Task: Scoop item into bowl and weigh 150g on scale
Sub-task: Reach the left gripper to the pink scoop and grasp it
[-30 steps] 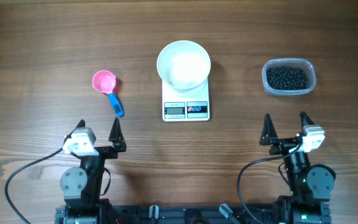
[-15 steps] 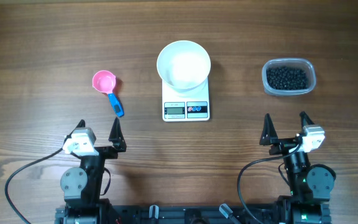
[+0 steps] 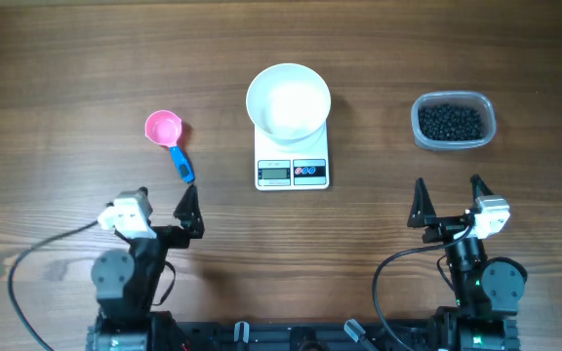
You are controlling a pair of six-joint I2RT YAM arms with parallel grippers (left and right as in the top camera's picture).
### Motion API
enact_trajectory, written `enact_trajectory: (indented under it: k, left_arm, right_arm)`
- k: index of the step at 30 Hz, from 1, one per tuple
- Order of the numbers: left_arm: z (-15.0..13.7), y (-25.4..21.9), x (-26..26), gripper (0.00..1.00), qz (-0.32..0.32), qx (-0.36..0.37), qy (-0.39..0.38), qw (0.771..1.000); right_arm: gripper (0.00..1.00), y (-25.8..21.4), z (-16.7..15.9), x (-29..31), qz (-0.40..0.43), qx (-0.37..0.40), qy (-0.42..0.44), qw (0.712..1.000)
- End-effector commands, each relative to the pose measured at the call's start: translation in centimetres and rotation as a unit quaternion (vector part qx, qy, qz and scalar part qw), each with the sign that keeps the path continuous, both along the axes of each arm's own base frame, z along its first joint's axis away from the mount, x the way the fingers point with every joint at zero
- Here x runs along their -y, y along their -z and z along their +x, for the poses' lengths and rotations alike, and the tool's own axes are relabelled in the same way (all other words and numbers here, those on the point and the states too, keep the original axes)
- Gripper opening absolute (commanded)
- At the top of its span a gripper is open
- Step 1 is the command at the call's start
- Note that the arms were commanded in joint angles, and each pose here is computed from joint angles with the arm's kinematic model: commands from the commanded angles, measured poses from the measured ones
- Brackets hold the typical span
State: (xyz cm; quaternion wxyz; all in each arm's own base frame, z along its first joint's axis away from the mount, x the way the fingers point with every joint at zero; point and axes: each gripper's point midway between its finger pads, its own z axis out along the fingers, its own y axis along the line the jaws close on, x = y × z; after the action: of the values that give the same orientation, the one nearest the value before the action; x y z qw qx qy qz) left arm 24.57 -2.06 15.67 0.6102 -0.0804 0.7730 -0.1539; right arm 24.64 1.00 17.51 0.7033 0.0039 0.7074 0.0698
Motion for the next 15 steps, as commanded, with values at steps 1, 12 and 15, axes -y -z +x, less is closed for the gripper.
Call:
enact_trajectory:
  k: [1, 12, 15]
  left_arm:
    - [1.2, -3.4, 0.4, 1.0, -0.019, -0.043, 0.011, 0.999]
    - [8.4, -7.5, 0.3, 1.0, -0.041, -0.318, 0.015, 0.947]
    - [10.6, -4.8, -0.1, 1.0, -0.038, -0.351, 0.006, 0.936]
  right_arm:
    - [1.0, -0.1, 0.0, 0.2, 0.005, 0.003, 0.006, 1.0]
    - [1.0, -0.1, 0.0, 0.2, 0.005, 0.003, 0.006, 1.0]
    - [1.0, -0.1, 0.0, 0.2, 0.005, 0.003, 0.006, 1.0]
